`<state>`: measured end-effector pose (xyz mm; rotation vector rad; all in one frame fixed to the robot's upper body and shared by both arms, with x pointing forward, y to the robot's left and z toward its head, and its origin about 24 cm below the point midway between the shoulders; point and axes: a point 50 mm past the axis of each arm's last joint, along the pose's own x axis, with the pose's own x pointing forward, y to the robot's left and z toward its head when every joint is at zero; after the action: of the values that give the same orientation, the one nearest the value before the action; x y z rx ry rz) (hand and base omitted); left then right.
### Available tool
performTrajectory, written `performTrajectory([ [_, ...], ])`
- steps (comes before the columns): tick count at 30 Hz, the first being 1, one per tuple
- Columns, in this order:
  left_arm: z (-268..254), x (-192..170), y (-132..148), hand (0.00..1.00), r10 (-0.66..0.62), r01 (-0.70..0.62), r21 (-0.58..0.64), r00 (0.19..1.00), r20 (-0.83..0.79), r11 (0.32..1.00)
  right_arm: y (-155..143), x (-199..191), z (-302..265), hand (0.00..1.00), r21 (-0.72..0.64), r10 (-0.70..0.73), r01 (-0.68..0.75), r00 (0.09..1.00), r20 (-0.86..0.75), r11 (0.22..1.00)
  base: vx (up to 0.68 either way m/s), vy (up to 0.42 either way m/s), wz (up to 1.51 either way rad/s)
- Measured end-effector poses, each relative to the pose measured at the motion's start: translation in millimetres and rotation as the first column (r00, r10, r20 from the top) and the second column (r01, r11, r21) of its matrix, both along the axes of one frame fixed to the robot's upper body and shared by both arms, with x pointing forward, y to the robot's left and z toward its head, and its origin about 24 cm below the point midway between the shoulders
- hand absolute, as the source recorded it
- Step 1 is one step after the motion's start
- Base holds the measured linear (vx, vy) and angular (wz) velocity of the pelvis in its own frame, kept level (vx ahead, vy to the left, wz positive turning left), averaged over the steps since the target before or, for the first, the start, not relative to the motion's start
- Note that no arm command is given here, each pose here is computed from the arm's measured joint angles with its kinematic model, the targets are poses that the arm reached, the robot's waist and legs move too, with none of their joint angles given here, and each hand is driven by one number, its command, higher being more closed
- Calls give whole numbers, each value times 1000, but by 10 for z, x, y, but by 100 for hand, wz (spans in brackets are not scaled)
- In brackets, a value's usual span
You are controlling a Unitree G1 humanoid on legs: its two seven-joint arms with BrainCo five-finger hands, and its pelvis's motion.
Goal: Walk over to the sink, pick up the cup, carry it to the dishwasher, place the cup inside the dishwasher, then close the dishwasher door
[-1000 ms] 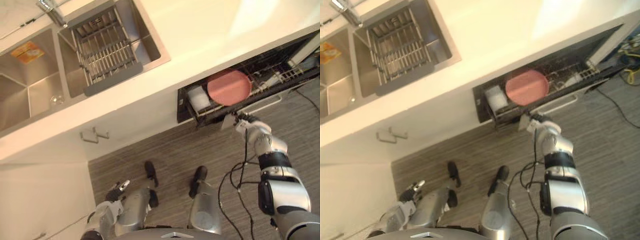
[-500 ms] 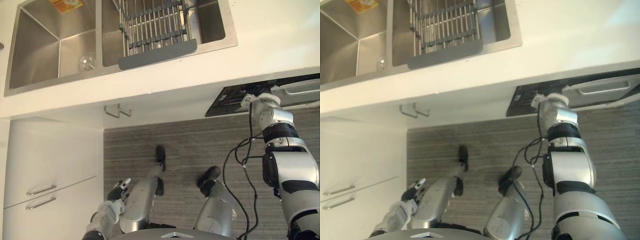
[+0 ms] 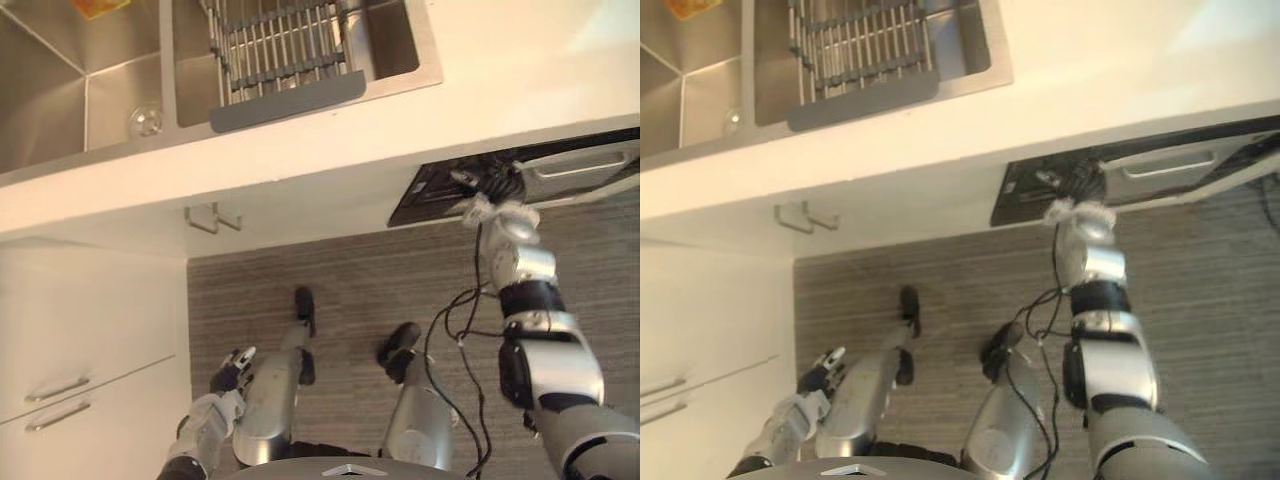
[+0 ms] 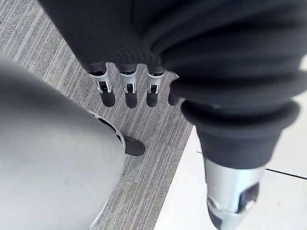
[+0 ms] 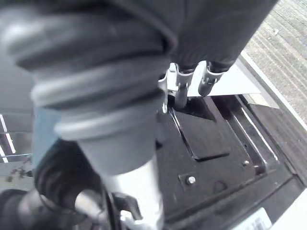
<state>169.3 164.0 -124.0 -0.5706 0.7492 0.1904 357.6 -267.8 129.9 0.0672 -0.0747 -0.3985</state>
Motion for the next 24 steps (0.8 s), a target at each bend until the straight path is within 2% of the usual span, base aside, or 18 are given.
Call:
performTrajectory([
  [4, 12, 6, 99, 0, 27, -27, 26, 1000, 6, 999, 215, -313, -658, 0, 63, 10, -4, 996, -94, 998, 57, -14, -16],
  [6, 18, 6, 156, 0, 57, -57, 45, 998, 5, 997, 310, -610, -1129, 0, 129, -18, 45, 979, -203, 991, 72, -4, -21],
  [11, 5, -25, 228, 0, 110, -108, 73, 994, -13, 991, 421, -1039, -1672, 0, 189, -37, 110, 935, -354, 976, 80, 13, -8],
  [16, -95, -193, 313, 0, 162, -153, 97, 983, -85, 983, 541, -1463, -2191, 0, 203, 14, 120, 829, -559, 972, 116, 29, -1],
  [19, -164, -314, 339, 0, 158, -142, 121, 978, -133, 982, 577, -1757, -2477, 0, 216, 73, 102, 732, -678, 971, 122, 42, 15],
  [24, -267, -531, 401, 0, 139, -104, 159, 963, -231, 982, 615, -2181, -2748, 0, 296, 153, 142, 607, -780, 944, 109, 33, 20],
])
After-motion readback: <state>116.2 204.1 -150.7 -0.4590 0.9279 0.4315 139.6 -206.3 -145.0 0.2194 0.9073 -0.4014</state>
